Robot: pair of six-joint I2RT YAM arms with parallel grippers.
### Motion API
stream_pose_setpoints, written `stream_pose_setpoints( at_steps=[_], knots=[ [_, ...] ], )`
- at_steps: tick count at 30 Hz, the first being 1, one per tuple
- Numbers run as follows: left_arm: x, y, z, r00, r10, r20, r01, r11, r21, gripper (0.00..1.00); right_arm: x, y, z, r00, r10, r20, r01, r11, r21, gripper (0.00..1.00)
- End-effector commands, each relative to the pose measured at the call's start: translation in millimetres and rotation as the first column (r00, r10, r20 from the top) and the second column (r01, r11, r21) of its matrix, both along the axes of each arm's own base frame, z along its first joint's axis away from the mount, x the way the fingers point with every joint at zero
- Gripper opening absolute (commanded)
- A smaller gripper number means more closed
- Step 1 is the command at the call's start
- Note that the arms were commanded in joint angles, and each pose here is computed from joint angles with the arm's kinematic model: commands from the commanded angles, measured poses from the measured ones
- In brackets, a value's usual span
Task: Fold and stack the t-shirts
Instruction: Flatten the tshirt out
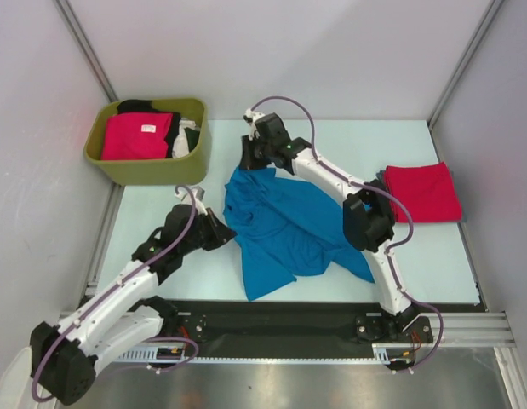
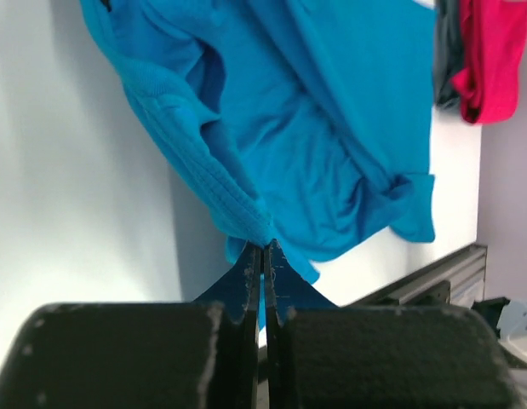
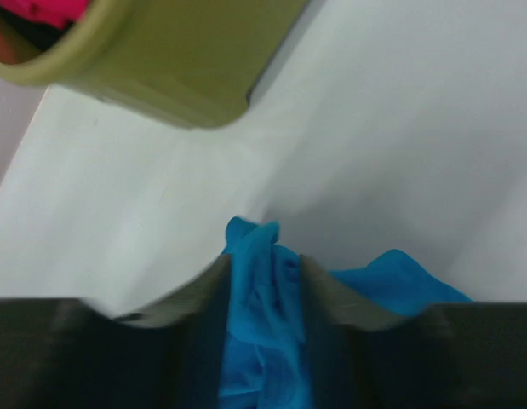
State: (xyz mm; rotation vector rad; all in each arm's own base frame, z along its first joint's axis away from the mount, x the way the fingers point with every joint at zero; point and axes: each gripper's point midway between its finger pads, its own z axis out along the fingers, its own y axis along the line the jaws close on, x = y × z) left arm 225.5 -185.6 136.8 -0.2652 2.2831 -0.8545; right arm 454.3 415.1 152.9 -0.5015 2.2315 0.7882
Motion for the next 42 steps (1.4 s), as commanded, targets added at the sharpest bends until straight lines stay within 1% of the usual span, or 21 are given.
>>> stream_pose_setpoints(
  at_steps=[1, 2, 7, 8, 9, 12, 15, 18, 21, 22, 25, 26, 29, 32, 34, 35, 36, 37, 39, 40, 42],
  knots=[
    [12, 14, 11, 0.991, 0.114, 0.064, -0.111, 0.993, -0.042, 0.01, 33, 8, 64, 0.98, -0.068, 0.186, 0.054, 0.995, 0.081, 0.51],
    [12, 17, 13, 0.99, 0.12, 0.071, -0.117, 0.992, -0.043, 0.02, 33, 4, 63, 0.98, -0.075, 0.183, 0.065, 0.996, 0.061, 0.6],
    [23, 36, 3, 0.99, 0.142, 0.026, -0.141, 0.99, -0.019, 0.02, 24, -39, 59, 0.975, -0.143, 0.168, 0.141, 0.99, 0.024, 0.62],
    [24, 38, -1, 0.989, 0.145, 0.012, -0.145, 0.989, -0.008, 0.02, 21, -49, 89, 0.964, -0.161, 0.211, 0.146, 0.986, 0.085, 0.62],
    [27, 39, -5, 0.99, 0.144, -0.003, -0.144, 0.99, 0.003, 0.02, 15, -75, 56, 0.971, -0.195, 0.137, 0.189, 0.98, 0.055, 0.63],
    [31, 46, -12, 0.989, 0.151, -0.009, -0.15, 0.987, 0.057, 0.01, -9, -129, 43, 0.962, -0.264, 0.07, 0.262, 0.964, 0.036, 0.65],
    [32, 59, -22, 0.98, 0.199, -0.014, -0.195, 0.973, 0.126, 0.01, -49, -180, 14, 0.935, -0.353, 0.028, 0.354, 0.932, -0.079, 0.66],
    [35, 82, -26, 0.952, 0.306, 0.0, -0.3, 0.933, 0.199, 0.01, -83, -227, -11, 0.878, -0.477, 0.03, 0.473, 0.858, -0.202, 0.67],
    [35, 98, -24, 0.924, 0.383, -0.002, -0.374, 0.905, 0.201, 0.01, -128, -281, -33, 0.793, -0.609, 0.031, 0.593, 0.757, -0.274, 0.73],
    [36, 104, -23, 0.91, 0.415, -0.008, -0.406, 0.894, 0.189, 0.01, -146, -305, -43, 0.741, -0.671, 0.025, 0.649, 0.706, -0.284, 0.77],
    [37, 110, -23, 0.893, 0.45, -0.008, -0.443, 0.882, 0.164, 0.02, -166, -329, -41, 0.7, -0.714, -0.001, 0.7, 0.687, -0.196, 0.78],
    [36, 111, -23, 0.89, 0.456, -0.001, -0.45, 0.878, 0.162, 0.02, -167, -347, -51, 0.661, -0.75, -0.007, 0.737, 0.651, -0.181, 0.77],
    [36, 115, -24, 0.879, 0.476, 0.008, -0.471, 0.867, 0.165, 0.03, -161, -363, -48, 0.632, -0.774, -0.021, 0.768, 0.63, -0.117, 0.69],
    [35, 115, -25, 0.884, 0.468, 0.011, -0.463, 0.87, 0.171, 0.07, -147, -365, -58, 0.63, -0.776, -0.028, 0.763, 0.626, -0.159, 0.65],
    [35, 116, -23, 0.89, 0.455, 0.025, -0.452, 0.874, 0.179, 0.12, -130, -360, -53, 0.638, -0.769, -0.037, 0.756, 0.635, -0.161, 0.66],
    [36, 115, -20, 0.894, 0.446, 0.035, -0.445, 0.878, 0.177, 0.23, -124, -358, -58, 0.64, -0.767, -0.048, 0.75, 0.637, -0.178, 0.66],
    [38, 113, -15, 0.901, 0.432, 0.05, -0.434, 0.885, 0.172, 0.59, -112, -356, -63, 0.638, -0.768, -0.06, 0.746, 0.635, -0.202, 0.66],
    [39, 110, -10, 0.914, 0.4, 0.073, -0.407, 0.899, 0.164, 0.68, -105, -355, -68, 0.633, -0.771, -0.066, 0.746, 0.63, -0.216, 0.67],
    [42, 99, 5, 0.931, 0.347, 0.111, -0.36, 0.923, 0.135, 0.79, -91, -354, -81, 0.625, -0.776, -0.087, 0.74, 0.625, -0.249, 0.67],
    [43, 98, 10, 0.933, 0.336, 0.128, -0.353, 0.924, 0.145, 0.92, -77, -353, -72, 0.62, -0.782, -0.071, 0.751, 0.617, -0.234, 0.67],
    [49, 92, 25, 0.937, 0.303, 0.175, -0.333, 0.925, 0.181, 1.0, -62, -353, -77, 0.604, -0.794, -0.071, 0.758, 0.599, -0.257, 0.66]
  ],
)
